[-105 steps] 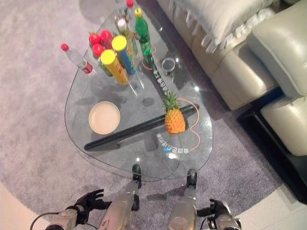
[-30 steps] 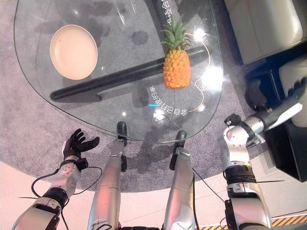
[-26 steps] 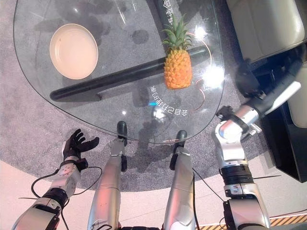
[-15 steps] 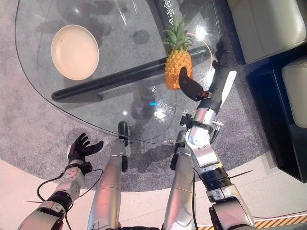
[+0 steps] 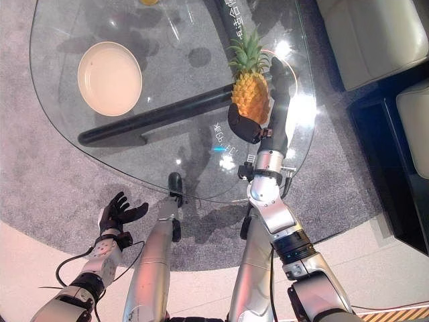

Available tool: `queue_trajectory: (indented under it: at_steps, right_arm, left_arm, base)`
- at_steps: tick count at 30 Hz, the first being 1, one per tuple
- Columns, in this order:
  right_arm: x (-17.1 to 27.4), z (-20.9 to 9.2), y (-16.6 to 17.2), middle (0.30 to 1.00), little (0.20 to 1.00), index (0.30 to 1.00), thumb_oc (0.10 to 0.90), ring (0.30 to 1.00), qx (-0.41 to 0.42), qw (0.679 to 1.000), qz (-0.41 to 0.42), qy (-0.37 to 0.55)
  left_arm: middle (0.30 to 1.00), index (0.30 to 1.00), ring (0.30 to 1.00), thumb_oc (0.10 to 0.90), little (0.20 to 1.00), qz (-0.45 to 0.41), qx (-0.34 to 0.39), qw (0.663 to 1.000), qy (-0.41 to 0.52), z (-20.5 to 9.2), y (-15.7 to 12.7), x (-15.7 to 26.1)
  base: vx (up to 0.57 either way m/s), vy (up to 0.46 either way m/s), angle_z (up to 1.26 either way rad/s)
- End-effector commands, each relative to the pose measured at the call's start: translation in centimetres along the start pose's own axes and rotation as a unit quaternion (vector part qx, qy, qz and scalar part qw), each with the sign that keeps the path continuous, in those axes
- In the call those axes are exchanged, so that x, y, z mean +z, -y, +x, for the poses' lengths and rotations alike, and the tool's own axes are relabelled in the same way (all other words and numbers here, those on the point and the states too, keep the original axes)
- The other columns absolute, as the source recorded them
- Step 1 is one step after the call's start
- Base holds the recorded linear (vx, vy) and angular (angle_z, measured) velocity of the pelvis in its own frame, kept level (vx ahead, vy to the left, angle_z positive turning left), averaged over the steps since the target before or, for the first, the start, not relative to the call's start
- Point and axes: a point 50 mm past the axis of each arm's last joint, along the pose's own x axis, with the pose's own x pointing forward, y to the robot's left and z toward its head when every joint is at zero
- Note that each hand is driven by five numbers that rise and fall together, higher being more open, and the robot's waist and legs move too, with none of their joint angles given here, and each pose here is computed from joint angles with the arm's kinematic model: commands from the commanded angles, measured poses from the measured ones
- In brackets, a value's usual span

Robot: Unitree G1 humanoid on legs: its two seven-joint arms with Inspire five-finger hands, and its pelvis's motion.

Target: Pick up the fruit to the plate

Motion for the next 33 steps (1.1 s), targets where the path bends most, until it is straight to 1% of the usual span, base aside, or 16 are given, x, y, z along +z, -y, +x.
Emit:
queue_trajectory:
  at_steps: [1, 7, 15, 24, 33]
  right_arm:
    - [3.7, 1.3, 0.9, 0.9, 0.9, 0.9, 0.8, 0.9, -0.036, 0.996, 0.02, 0.081]
    - [2.4, 2.1, 1.5, 0.9, 0.9, 0.9, 0.8, 0.9, -0.081, 0.995, -0.007, 0.052]
    - [1.9, 3.7, 2.1, 0.9, 0.9, 0.9, 0.8, 0.9, -0.128, 0.99, -0.054, 0.04]
    - [1.0, 4.4, 2.2, 0.9, 0.9, 0.9, 0.8, 0.9, -0.137, 0.987, -0.079, 0.016]
    - [0.2, 4.3, 1.9, 0.9, 0.9, 0.9, 0.8, 0.9, -0.128, 0.989, -0.076, -0.014]
  left_arm:
    - [0.9, 0.9, 0.9, 0.8, 0.9, 0.008, 0.041, 0.999, -0.012, -0.6, -1.9, -1.5]
    - [0.9, 0.9, 0.9, 0.8, 0.9, 0.013, 0.034, 0.999, -0.011, -0.6, -1.3, -1.5]
    - [0.9, 0.9, 0.9, 0.8, 0.9, 0.015, 0.024, 1.0, -0.01, -0.5, -0.8, -1.3]
    - [0.9, 0.9, 0.9, 0.8, 0.9, 0.017, 0.017, 1.0, -0.01, -0.4, -0.6, -1.3]
    - [0.9, 0.9, 0.9, 0.8, 0.9, 0.021, 0.015, 1.0, -0.009, -0.4, -0.4, -1.2]
  base:
    - [0.01, -0.008, -0.04]
    - [0.0, -0.001, 0.01]
    - [0.0, 0.0, 0.0]
    - [0.0, 0.0, 0.0]
    - [0.0, 0.0, 0.0]
